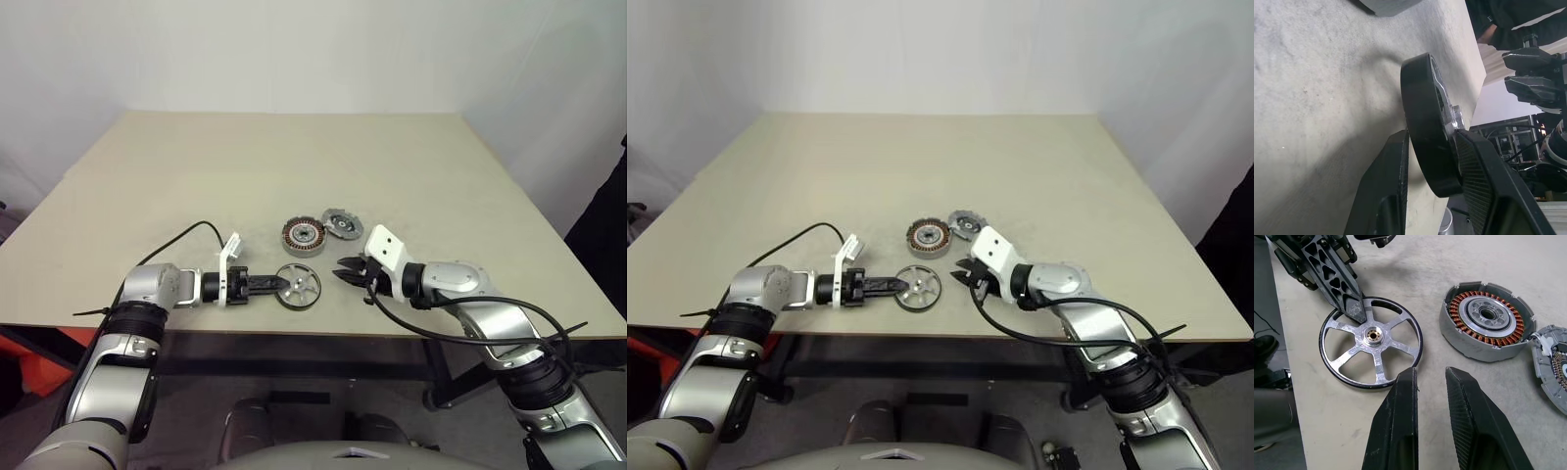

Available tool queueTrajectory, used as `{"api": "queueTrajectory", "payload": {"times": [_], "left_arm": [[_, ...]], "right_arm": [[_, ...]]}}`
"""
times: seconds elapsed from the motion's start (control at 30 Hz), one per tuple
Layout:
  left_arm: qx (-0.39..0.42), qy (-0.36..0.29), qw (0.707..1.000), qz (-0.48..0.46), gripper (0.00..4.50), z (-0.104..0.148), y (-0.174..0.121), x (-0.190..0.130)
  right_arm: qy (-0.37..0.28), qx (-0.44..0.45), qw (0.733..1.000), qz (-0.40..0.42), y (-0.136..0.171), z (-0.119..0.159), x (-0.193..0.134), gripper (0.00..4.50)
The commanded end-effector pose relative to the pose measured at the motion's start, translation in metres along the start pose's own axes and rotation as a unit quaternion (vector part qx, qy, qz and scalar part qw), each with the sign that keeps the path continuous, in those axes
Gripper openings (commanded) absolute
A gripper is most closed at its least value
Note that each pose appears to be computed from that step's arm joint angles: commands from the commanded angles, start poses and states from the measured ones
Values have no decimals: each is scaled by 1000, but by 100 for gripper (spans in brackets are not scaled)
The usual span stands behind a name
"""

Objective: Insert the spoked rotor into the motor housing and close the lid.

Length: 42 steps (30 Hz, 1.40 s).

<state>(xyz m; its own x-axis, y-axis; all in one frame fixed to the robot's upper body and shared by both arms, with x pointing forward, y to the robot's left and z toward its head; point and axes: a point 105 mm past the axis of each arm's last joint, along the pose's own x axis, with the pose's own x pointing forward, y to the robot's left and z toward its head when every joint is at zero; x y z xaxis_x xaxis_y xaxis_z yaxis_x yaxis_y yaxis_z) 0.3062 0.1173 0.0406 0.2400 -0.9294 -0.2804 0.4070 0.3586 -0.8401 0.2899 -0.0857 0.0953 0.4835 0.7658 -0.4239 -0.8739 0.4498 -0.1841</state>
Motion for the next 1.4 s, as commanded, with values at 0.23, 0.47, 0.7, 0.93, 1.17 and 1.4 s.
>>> {"api": "queueTrajectory", "payload": {"times": [0.23, 0.47, 0.7, 0.93, 1.17, 1.4], "left_arm": [[-38, -73, 993, -84, 118, 33, -29, -3], [-47, -113, 988, -98, 118, 55, -36, 2], [-12, -72, 996, -52, 118, 37, -21, 2], [1, -86, 995, -45, 135, 41, -17, -22], [-20, -61, 998, -11, 264, 26, -6, -37], [-35, -40, 998, -13, 264, 12, -5, -23]], "right_arm": [[-18, -22, 1000, -4, -3, 12, 0, 93], [-13, -24, 1000, -4, -3, 10, 0, 93], [-12, -22, 1000, -9, -4, 9, 0, 93], [-11, -22, 1000, -9, -4, 8, 0, 93], [-11, -25, 1000, -5, -3, 8, 1, 93], [-10, -28, 1000, -3, -3, 9, 1, 93]]}}
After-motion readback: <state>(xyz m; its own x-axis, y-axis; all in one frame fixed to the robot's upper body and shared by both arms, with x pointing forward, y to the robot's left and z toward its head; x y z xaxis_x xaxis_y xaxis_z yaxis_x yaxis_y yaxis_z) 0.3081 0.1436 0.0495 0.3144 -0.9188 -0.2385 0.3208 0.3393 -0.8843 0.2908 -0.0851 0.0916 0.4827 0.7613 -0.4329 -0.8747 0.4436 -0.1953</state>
